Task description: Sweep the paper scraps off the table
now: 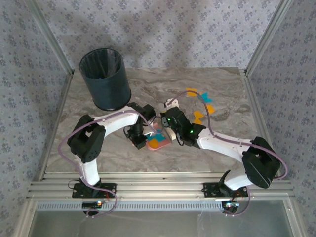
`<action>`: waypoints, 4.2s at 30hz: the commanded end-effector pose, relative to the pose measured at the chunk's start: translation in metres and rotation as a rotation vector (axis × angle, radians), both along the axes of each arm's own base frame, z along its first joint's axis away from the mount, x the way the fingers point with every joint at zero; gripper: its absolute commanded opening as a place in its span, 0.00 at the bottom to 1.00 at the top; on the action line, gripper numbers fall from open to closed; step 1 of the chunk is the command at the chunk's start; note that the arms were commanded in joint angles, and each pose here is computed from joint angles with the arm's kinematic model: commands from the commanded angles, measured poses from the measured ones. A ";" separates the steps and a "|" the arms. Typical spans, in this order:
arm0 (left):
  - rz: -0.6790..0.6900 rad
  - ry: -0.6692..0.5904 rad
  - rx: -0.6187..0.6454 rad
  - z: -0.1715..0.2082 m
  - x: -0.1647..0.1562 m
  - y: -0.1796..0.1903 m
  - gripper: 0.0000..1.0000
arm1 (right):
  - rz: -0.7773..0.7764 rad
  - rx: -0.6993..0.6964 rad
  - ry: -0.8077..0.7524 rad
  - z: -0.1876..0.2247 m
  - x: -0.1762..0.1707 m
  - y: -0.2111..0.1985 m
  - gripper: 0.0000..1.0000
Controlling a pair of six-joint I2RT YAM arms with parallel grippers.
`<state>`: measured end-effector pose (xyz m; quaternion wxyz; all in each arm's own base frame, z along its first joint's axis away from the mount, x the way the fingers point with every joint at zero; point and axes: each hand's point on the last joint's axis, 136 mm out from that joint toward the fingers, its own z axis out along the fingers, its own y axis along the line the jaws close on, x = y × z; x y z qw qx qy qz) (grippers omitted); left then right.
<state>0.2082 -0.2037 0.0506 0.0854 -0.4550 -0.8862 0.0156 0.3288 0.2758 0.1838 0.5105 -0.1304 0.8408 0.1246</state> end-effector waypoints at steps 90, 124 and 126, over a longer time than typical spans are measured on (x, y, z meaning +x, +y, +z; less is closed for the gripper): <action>0.288 -0.327 -0.459 0.153 0.080 -0.013 0.00 | -0.224 0.268 0.002 0.041 -0.015 -0.131 0.00; 0.476 -0.472 -0.645 0.270 0.154 0.030 0.00 | -0.212 0.273 0.022 0.045 -0.005 -0.126 0.00; 0.502 -0.463 -0.670 0.273 0.159 0.033 0.00 | -0.211 0.274 0.022 0.046 -0.005 -0.126 0.00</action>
